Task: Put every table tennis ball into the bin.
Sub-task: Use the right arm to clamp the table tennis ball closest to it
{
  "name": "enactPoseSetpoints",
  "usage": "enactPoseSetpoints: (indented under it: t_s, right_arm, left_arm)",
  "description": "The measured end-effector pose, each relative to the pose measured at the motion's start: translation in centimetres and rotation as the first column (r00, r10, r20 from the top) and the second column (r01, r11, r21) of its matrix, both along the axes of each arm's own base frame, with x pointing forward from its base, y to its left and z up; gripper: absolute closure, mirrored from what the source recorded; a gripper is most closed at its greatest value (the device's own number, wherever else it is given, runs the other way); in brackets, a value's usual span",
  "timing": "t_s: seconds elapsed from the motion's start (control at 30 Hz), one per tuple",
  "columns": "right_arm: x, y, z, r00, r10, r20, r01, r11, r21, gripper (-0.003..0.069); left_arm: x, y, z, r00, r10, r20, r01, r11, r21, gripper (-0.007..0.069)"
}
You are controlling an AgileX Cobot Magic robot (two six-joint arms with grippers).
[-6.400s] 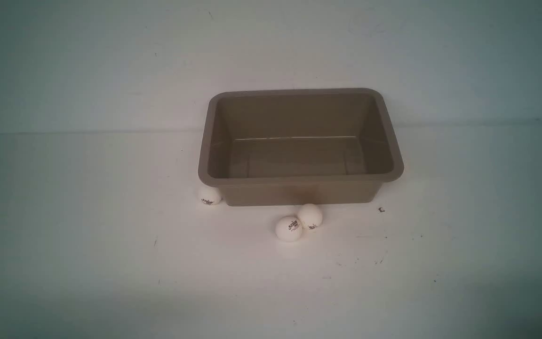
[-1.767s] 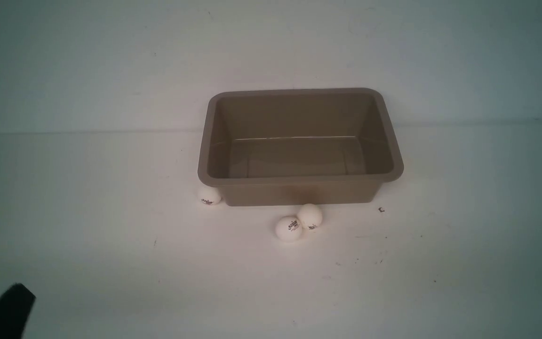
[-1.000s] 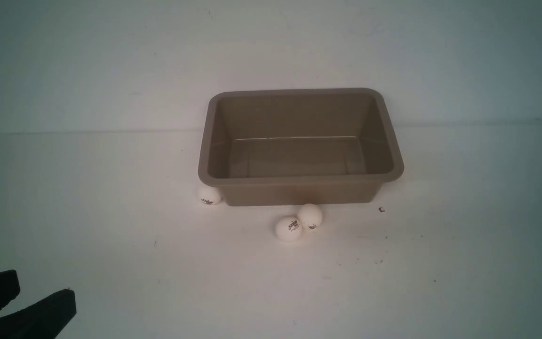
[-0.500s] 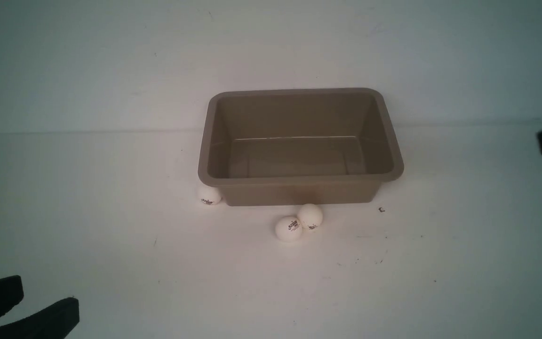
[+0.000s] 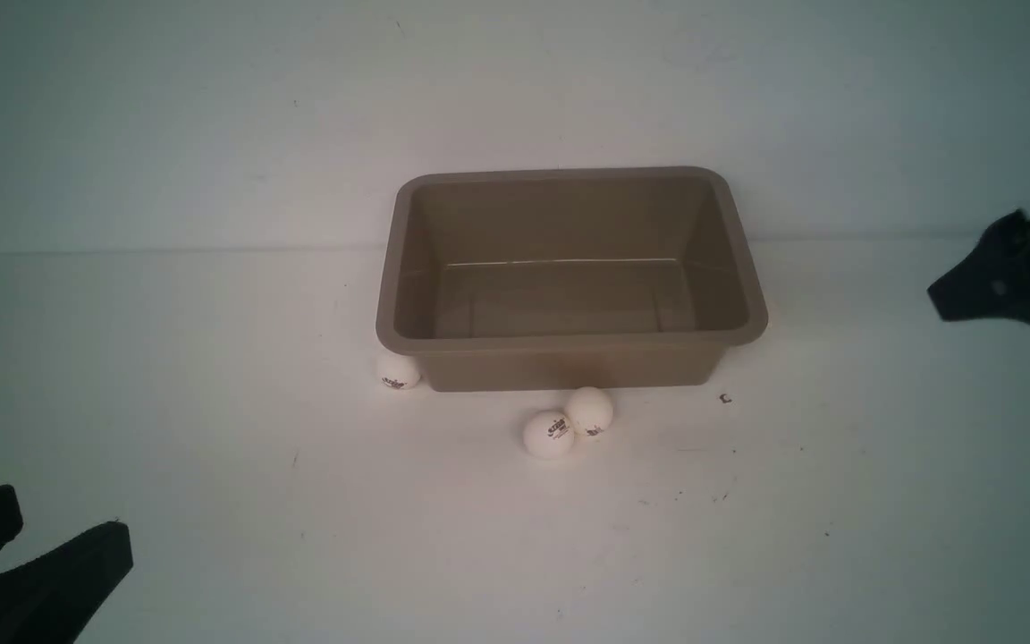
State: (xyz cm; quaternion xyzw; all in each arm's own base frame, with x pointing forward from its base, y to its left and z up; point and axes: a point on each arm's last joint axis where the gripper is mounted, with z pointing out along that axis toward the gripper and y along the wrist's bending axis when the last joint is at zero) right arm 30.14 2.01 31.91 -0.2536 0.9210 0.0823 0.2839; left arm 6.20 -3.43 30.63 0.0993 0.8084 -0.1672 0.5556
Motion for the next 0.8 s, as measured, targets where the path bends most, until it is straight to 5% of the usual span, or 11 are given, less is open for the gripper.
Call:
enactPoseSetpoints:
  t_s: [0.33, 0.5, 0.8]
  right_arm:
    - [5.1, -0.2, -4.1, 0.986, 0.071, 0.152, -0.062, 0.996, -0.063, 0.0197]
    - [6.7, 0.2, -5.8, 0.947, 0.223, 0.233, -0.199, 0.972, -0.123, 0.0197]
    - [8.9, 1.4, -9.9, 0.929, 0.274, 0.251, -0.282, 0.959, -0.002, 0.0197]
  left_arm:
    - [-0.1, -0.1, -0.2, 1.0, -0.014, -0.021, 0.014, 1.0, 0.004, 0.0147]
    - [-0.2, -0.1, -0.3, 0.999, -0.02, -0.03, 0.02, 1.0, 0.005, 0.0147]
    - [-0.2, -0.2, -0.3, 0.999, -0.026, -0.04, 0.026, 1.0, 0.007, 0.0147]
